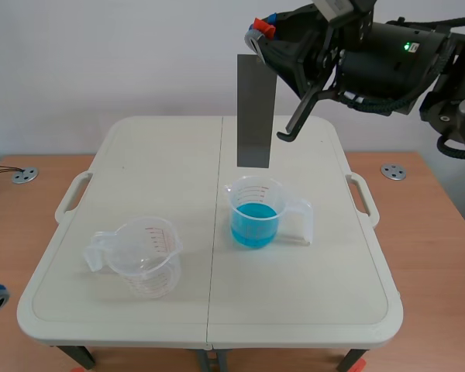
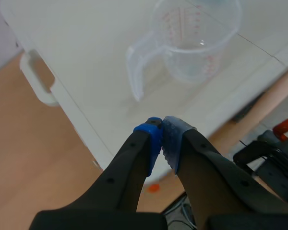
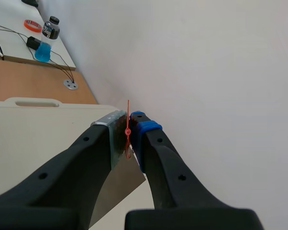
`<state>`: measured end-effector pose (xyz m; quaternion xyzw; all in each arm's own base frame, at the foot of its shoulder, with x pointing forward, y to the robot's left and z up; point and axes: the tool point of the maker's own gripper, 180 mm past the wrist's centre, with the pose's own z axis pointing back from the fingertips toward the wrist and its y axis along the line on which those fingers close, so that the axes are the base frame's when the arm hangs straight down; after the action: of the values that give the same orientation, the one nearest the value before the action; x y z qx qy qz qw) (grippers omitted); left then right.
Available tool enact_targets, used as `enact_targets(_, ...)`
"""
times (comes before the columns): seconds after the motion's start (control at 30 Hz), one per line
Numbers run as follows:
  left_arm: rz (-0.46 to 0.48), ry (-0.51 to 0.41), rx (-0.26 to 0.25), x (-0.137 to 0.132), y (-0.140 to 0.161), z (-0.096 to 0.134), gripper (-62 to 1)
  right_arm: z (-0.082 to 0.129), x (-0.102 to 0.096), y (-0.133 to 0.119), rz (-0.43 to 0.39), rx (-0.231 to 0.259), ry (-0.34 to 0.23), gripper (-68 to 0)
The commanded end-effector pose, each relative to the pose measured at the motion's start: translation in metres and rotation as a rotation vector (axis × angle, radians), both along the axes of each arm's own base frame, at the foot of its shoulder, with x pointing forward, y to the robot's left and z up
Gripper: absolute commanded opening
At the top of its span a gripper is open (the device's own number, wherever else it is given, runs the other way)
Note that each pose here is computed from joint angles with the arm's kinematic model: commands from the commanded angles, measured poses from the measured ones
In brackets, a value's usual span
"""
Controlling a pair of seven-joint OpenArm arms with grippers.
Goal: Hold the metal plate by the orange handle, dip it into the blue solution, take it out and point at it, then put the plate back in the beaker on the left.
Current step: 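Put the plate into the left beaker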
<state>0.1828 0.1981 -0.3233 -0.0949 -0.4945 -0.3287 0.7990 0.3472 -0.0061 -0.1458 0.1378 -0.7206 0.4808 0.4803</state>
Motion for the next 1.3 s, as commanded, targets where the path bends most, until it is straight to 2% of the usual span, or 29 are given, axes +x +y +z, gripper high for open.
enact_targets(0.0, 0.023, -0.018, -0.034, -0.002, 0.001, 0.006, -59.6, 0.016, -0.002, -0.002, 0.014, 0.018, -0.042, -66.2)
enact_targets(0.2, 0.037, 0.049, -0.066, -0.039, 0.005, 0.000, -59.6, 0.016, -0.002, -0.002, 0.014, 0.018, -0.042, -66.2)
enact_targets(0.37, 0.038, 0.095, -0.071, -0.056, 0.004, -0.006, -59.6, 0.017, -0.002, -0.002, 0.015, 0.020, -0.044, -66.2)
enact_targets(0.53, 0.044, 0.098, -0.074, -0.057, 0.004, -0.007, -59.6, 0.019, -0.003, -0.001, 0.019, 0.023, -0.051, -66.2)
enact_targets(0.9, 0.043, 0.099, -0.073, -0.057, 0.004, -0.007, -59.6, 0.031, -0.006, 0.006, 0.039, 0.062, -0.072, -66.2)
enact_targets(1.27, 0.043, 0.100, -0.070, -0.058, 0.004, -0.008, -59.6, 0.038, -0.018, 0.041, 0.151, 0.041, -0.095, -66.2)
